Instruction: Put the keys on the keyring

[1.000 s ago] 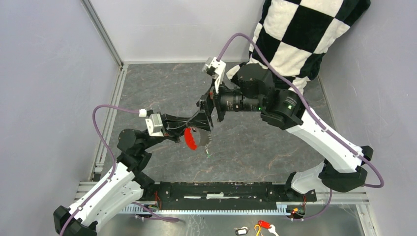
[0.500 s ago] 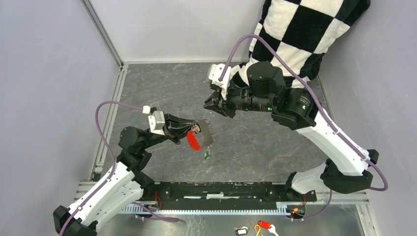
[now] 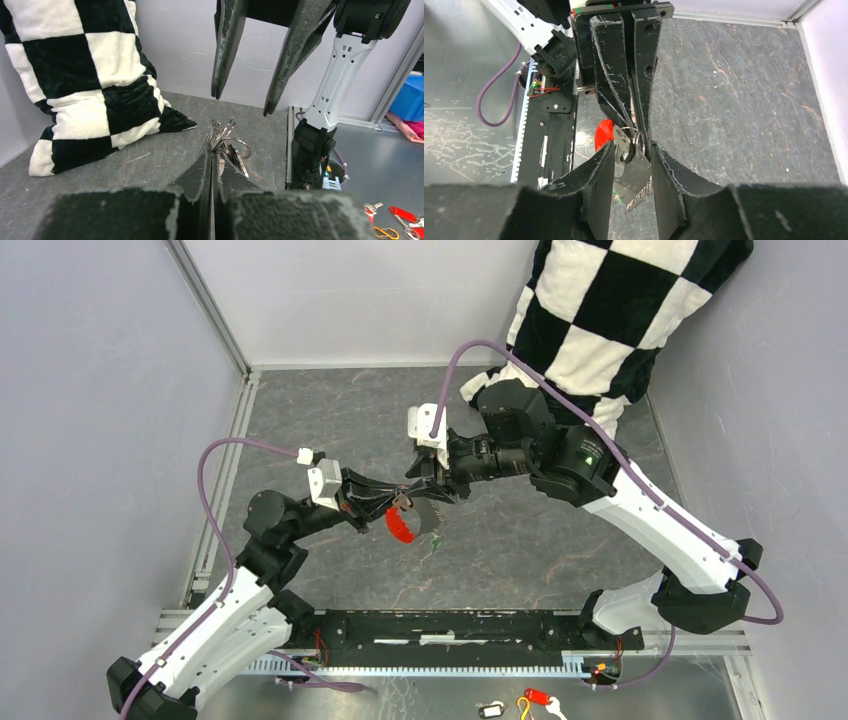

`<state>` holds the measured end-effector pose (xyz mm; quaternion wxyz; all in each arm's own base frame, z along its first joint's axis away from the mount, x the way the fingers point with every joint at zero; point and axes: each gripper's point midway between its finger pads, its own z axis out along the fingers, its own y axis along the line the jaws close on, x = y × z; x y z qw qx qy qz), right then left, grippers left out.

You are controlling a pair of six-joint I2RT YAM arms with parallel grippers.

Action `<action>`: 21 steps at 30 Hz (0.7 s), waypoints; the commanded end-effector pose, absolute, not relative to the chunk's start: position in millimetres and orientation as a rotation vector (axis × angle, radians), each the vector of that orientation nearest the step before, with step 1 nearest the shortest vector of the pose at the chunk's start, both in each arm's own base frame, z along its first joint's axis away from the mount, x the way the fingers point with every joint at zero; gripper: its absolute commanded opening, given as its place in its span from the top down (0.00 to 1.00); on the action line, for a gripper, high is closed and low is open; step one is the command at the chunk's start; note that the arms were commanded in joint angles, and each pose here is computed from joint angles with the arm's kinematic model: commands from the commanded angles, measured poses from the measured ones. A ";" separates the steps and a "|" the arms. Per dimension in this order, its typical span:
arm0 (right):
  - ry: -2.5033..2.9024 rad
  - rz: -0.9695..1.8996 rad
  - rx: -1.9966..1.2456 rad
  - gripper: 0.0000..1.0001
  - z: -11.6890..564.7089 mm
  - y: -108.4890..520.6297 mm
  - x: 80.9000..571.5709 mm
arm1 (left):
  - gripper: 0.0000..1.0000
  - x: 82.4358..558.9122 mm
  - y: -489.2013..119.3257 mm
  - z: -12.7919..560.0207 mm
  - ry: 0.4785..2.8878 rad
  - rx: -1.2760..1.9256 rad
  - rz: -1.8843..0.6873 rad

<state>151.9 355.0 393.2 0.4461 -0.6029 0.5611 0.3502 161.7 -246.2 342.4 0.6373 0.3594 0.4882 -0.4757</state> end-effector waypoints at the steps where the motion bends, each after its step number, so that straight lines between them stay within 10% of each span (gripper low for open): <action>1: 1.242 0.928 -1.497 0.62 415.1 359.1 140.2 | 0.98 154.2 -243.3 366.2 1.065 0.806 -1.105; 21: 1.343 0.849 -1.513 0.60 387.6 359.5 155.4 | 0.98 153.8 -242.8 369.5 1.054 0.813 -1.094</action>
